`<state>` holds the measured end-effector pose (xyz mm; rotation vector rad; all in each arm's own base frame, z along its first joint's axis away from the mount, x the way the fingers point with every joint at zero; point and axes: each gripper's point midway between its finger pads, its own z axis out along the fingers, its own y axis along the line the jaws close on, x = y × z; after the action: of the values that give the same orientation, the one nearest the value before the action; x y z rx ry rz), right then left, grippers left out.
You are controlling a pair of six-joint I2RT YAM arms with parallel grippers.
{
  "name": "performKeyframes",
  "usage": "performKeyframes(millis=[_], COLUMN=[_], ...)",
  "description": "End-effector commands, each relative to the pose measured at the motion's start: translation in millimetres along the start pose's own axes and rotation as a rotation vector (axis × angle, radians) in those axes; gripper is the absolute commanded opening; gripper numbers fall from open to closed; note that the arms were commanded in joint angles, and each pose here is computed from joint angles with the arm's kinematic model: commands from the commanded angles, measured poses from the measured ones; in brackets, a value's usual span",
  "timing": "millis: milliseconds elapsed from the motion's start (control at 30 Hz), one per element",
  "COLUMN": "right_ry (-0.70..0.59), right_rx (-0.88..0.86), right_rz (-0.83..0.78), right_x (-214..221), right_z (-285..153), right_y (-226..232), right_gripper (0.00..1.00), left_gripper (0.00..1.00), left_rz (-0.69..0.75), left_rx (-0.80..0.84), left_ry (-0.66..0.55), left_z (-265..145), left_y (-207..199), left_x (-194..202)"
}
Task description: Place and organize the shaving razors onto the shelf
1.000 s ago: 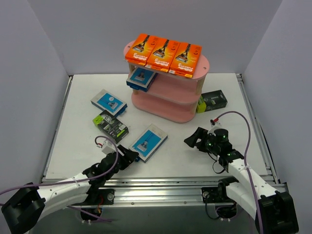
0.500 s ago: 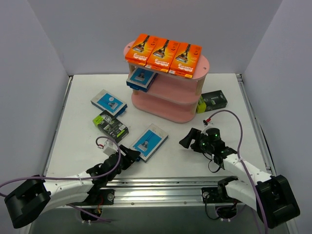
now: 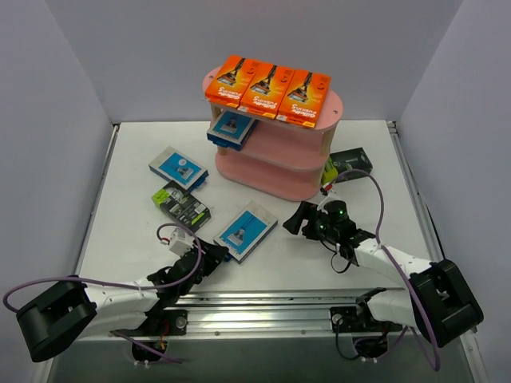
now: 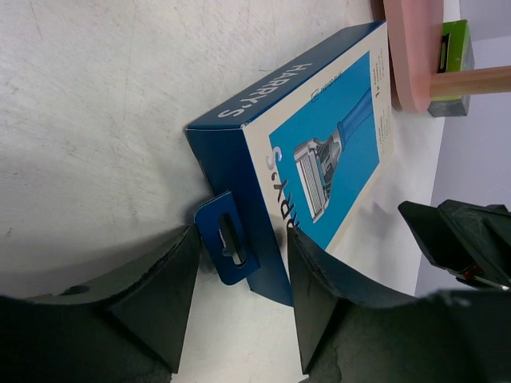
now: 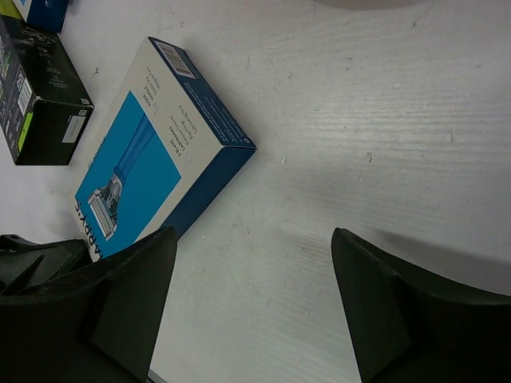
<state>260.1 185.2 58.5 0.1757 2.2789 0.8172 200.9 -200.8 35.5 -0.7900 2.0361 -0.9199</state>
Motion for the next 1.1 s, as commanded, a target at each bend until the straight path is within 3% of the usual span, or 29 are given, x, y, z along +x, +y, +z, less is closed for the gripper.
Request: performKeyframes(millis=[0,300,567,933,1067], right_ry=[-0.077,-0.083,-0.076,-0.094,-0.101], right_rx=[-0.026,-0.015,-0.043,-0.074,-0.059], right_rz=[-0.029,-0.095,-0.15,-0.224,-0.243], right_x=[-26.5,-34.0,-37.9,-31.2,-28.7], right_z=[6.7,19.9,38.6,64.6,73.5], right_y=[18.6,22.3,32.8,58.5,59.6], right_gripper=[0.74,0.69,0.56,0.53,0.53], left_gripper=[0.57,0.53,0.53,0.54,0.58], left_rz=[0.051,0.057,0.062,0.064,0.063], left_rx=[-0.1,-0.105,-0.115,-0.122,-0.119], left_ry=[0.006,-0.001,-0.002,-0.001,0.006], left_z=[-1.2,-2.8,-4.0,-3.1,-2.7], left_y=[36.6,37.0,39.1,41.9,41.1], left_x=[3.9,1.5,0.7,1.6,3.2])
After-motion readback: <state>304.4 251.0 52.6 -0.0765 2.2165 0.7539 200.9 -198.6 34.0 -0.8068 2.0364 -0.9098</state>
